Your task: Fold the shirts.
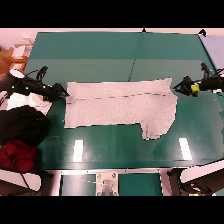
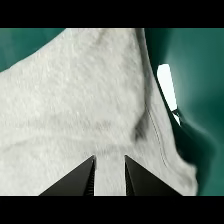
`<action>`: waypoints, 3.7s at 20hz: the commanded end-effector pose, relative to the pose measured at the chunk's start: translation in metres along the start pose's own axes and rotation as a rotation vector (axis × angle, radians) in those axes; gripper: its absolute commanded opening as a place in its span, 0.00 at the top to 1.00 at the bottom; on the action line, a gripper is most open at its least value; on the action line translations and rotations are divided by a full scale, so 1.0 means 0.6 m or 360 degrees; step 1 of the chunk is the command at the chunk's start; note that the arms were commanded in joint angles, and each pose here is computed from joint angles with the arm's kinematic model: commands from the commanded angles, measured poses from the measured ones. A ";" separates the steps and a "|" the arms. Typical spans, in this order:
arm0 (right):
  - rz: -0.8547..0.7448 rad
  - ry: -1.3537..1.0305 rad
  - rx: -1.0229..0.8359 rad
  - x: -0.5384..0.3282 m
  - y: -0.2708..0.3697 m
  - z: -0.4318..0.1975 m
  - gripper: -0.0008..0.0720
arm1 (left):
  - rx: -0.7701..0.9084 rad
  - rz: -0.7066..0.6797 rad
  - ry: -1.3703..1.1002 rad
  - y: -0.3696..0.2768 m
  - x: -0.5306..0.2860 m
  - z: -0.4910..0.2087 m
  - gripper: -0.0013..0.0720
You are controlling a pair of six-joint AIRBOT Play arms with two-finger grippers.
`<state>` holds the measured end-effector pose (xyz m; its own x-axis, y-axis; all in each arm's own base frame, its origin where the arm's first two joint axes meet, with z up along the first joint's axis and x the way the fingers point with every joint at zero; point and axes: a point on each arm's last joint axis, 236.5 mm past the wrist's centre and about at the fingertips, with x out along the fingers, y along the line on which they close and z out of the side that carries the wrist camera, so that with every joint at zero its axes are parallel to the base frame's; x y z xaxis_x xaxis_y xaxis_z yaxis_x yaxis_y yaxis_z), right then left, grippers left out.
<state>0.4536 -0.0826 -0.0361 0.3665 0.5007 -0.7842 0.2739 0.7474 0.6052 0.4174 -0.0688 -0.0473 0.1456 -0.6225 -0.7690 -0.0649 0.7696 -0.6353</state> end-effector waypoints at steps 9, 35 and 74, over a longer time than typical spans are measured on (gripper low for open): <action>-0.0285 -0.0219 0.0471 -0.086 -0.130 -0.265 0.59 | -0.0314 0.0254 0.0048 0.021 -0.046 -0.298 0.31; -0.0069 -0.0071 0.0652 0.034 -0.079 -0.398 0.26 | -0.0790 0.0062 -0.0879 0.040 0.075 -0.210 0.86; 0.0051 -0.0210 0.0463 0.015 0.051 -0.009 0.97 | -0.0184 0.0086 -0.0592 -0.085 0.016 0.137 0.96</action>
<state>0.4270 -0.0439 -0.0003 0.4976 0.4350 -0.7505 0.4786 0.5839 0.6557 0.4716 -0.1032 0.0041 0.4919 -0.4756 -0.7293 -0.1577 0.7751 -0.6119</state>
